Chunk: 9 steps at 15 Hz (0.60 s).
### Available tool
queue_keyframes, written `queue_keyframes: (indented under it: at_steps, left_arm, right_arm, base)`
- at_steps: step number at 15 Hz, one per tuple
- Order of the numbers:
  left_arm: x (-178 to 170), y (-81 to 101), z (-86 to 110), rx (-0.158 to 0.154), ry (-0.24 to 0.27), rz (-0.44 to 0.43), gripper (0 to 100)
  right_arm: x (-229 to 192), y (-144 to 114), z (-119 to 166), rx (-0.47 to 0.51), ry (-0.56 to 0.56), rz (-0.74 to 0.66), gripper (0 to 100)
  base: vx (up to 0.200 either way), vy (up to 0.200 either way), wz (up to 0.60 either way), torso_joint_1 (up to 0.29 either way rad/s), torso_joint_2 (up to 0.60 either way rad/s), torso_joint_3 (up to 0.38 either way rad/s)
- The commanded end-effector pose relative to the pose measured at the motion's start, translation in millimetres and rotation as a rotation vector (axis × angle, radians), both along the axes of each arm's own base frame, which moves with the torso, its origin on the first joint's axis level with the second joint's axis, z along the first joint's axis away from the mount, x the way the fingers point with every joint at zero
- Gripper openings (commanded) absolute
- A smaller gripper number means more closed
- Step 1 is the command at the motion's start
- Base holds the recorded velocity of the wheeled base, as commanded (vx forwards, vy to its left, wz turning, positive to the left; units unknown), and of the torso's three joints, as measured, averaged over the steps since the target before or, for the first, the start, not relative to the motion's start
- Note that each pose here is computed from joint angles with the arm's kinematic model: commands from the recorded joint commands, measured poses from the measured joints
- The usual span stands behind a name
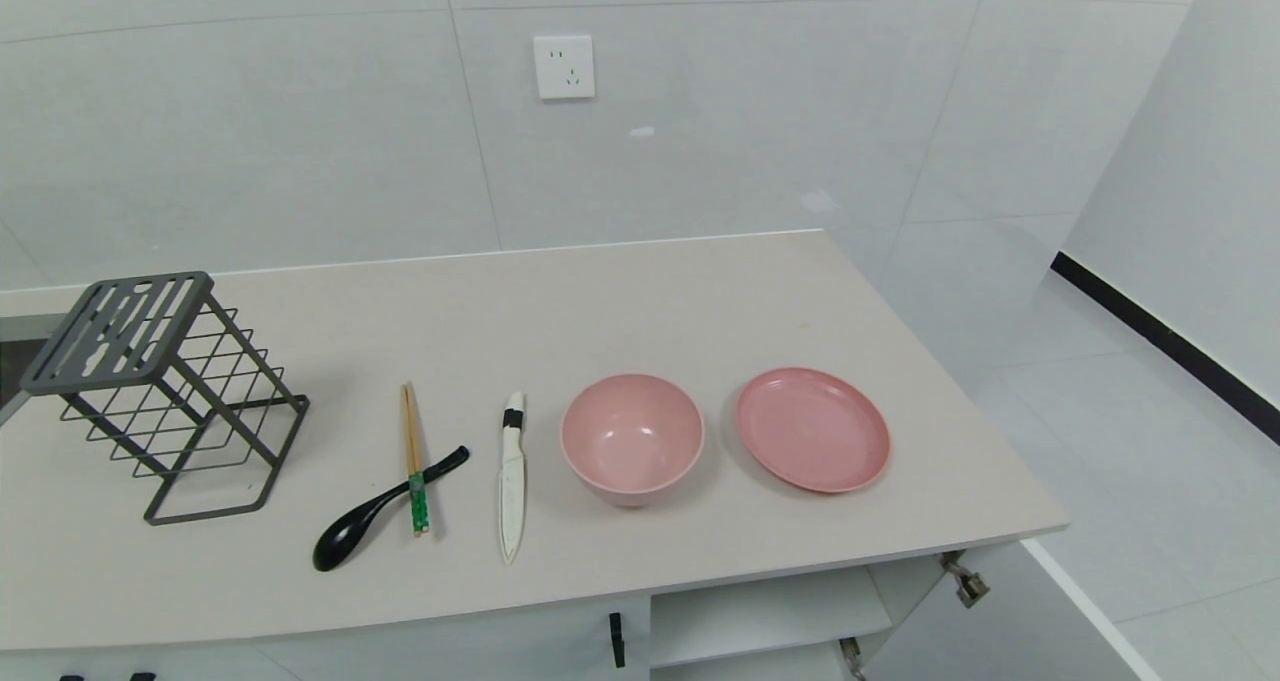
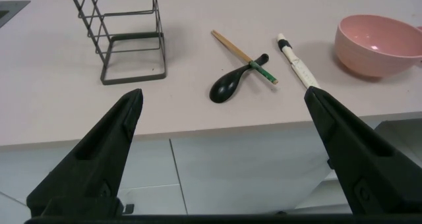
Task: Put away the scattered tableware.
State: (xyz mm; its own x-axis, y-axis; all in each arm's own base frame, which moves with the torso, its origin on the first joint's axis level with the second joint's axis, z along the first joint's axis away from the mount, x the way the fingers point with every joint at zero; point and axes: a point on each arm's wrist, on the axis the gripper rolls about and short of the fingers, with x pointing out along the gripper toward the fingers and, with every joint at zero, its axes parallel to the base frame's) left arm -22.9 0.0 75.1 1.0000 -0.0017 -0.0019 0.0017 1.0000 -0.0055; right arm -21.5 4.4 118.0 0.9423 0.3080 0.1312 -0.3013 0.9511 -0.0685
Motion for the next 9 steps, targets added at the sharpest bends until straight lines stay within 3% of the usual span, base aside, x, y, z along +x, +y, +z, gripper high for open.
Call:
queue_keyframes:
  at_steps: [1,9]
  left_arm:
    - [0.1,0.0,0.0,-0.001,0.001,0.000,100]
    - [0.1,0.0,0.0,-0.001,0.001,0.000,100]
  right_arm:
    - [25.1,2.1,23.4,-0.018,0.160,0.123,100]
    - [84.6,14.2,46.9,-0.052,0.374,0.145,100]
  base:
    - [0.000,0.000,0.00,0.000,0.00,0.000]
    - [0.000,0.000,0.00,0.000,0.00,0.000]
